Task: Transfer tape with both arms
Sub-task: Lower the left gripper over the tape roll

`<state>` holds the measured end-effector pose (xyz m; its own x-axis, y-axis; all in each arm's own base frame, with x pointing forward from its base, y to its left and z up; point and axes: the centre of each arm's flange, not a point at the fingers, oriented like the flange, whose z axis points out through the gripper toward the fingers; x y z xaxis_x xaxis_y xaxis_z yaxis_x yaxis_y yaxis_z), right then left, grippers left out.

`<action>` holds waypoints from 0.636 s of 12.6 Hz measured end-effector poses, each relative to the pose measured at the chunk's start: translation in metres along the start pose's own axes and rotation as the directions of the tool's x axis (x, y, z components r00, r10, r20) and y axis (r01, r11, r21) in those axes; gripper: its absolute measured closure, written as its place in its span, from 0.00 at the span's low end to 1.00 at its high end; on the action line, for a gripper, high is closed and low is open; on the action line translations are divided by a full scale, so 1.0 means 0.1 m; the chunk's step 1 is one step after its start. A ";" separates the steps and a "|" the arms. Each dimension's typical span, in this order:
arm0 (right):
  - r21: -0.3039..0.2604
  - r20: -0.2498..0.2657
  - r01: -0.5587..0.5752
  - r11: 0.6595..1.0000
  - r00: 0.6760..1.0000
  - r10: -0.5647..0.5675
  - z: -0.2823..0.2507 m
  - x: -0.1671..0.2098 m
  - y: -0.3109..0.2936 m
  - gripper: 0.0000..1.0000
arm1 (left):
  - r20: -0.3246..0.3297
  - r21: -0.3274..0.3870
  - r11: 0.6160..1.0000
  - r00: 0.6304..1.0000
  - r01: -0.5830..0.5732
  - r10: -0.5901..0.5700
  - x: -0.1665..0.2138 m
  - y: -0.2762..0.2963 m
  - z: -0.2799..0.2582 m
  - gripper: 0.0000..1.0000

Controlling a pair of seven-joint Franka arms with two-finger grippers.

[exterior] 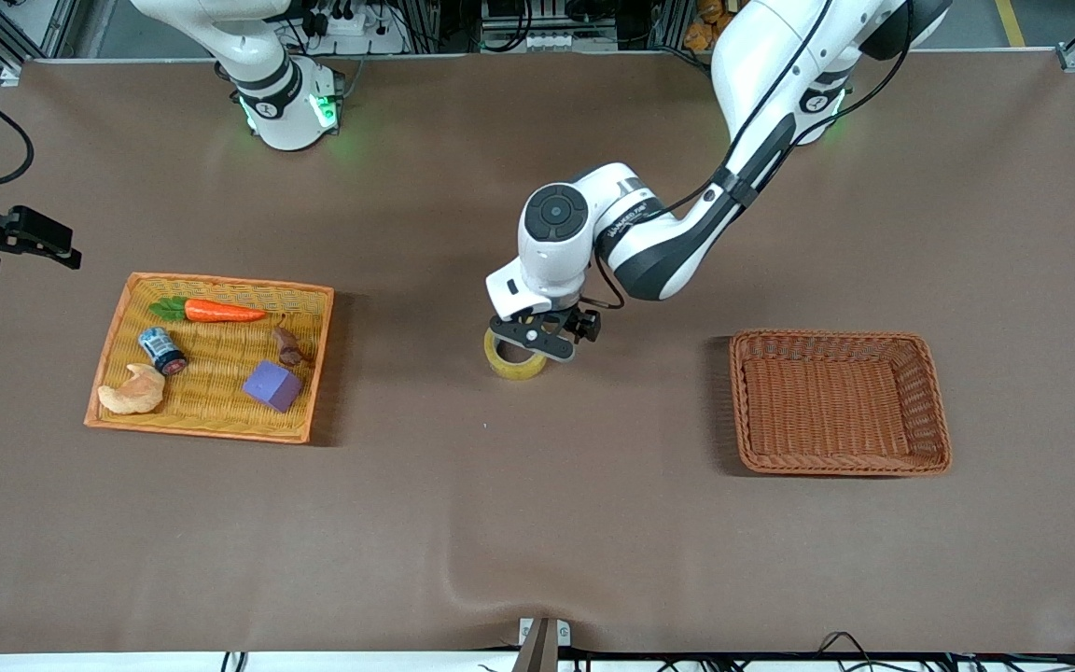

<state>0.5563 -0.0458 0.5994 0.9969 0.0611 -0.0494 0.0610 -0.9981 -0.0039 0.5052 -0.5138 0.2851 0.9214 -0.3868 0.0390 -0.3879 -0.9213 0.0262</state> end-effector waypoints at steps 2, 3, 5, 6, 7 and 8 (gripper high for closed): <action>0.004 -0.001 -0.013 1.000 1.000 0.013 0.00 -0.01 0.07 0.00 | -0.027 -0.021 1.000 1.000 0.011 -0.012 -0.02 0.15 0.11 0.00; 0.008 -0.003 -0.024 1.000 1.000 0.024 -0.01 -0.02 0.13 0.00 | -0.043 -0.036 0.999 0.999 0.013 -0.015 -0.03 0.22 0.20 0.00; 0.011 -0.004 -0.037 0.999 0.999 0.037 -0.01 -0.03 0.19 0.00 | -0.051 -0.055 0.998 0.999 0.002 -0.005 -0.06 0.31 0.47 0.00; 0.012 -0.004 -0.037 0.999 0.999 0.037 -0.01 -0.03 0.19 0.00 | -0.052 -0.040 0.999 0.999 -0.007 0.005 -0.07 0.27 0.62 0.00; 0.012 -0.003 -0.036 0.999 0.999 0.036 -0.01 -0.03 0.19 0.00 | -0.058 -0.017 1.000 0.998 -0.016 0.015 -0.04 0.18 0.73 0.00; 0.013 -0.001 -0.035 0.999 0.999 0.035 0.00 -0.02 0.18 0.00 | -0.063 -0.006 1.000 0.998 -0.026 0.025 0.00 0.09 0.78 0.00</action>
<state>0.5553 -0.0640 0.5990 0.9985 0.0263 -0.0480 0.0256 -0.9996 -0.0154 0.5035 -0.5251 0.2073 0.9079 -0.4066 0.1021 -0.4115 -0.9109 0.0314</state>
